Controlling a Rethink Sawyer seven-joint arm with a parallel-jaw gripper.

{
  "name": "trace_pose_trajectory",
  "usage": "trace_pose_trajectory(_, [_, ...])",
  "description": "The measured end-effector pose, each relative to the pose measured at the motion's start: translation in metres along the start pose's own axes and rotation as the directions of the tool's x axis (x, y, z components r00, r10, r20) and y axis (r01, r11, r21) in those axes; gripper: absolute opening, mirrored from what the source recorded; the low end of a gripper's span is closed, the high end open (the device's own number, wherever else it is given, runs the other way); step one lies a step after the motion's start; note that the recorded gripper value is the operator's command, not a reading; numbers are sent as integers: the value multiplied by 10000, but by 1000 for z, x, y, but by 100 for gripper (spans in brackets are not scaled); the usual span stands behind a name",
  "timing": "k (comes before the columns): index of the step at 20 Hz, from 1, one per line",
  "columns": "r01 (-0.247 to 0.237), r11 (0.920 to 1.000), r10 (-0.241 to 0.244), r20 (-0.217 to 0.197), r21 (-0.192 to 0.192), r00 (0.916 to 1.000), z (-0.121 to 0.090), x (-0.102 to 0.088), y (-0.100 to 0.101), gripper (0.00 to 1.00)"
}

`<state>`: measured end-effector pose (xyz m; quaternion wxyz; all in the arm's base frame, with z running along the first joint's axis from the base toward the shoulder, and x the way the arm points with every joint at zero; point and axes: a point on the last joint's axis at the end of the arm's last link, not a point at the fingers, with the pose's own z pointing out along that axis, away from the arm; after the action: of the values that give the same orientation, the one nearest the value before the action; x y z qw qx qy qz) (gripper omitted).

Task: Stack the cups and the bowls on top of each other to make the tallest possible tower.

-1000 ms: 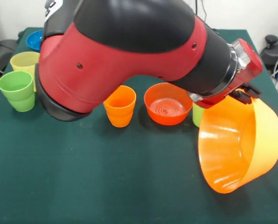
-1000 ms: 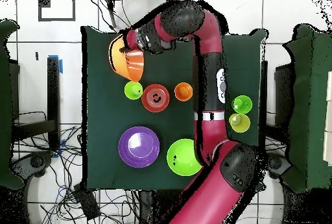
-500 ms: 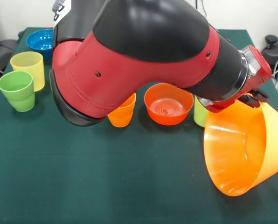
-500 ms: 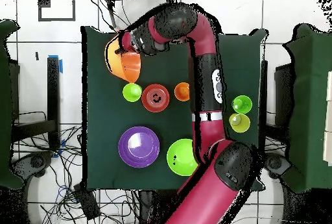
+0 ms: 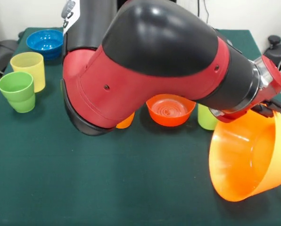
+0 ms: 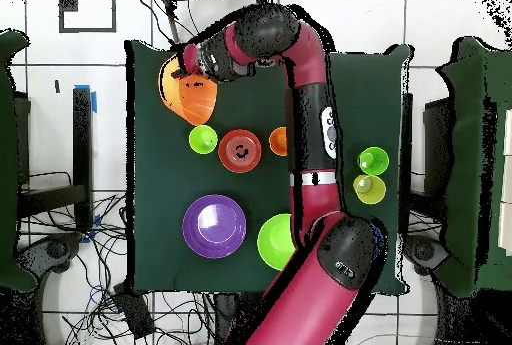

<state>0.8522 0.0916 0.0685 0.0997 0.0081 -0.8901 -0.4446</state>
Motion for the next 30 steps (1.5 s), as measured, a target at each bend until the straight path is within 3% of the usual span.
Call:
trace_pose_trajectory(14, [-719, 9974, 719, 436, -25, 9965, 4, -24, -7, 0])
trace_pose_trajectory(30, [-1319, 9907, 1313, -210, -341, 9911, -27, -21, -21, 0])
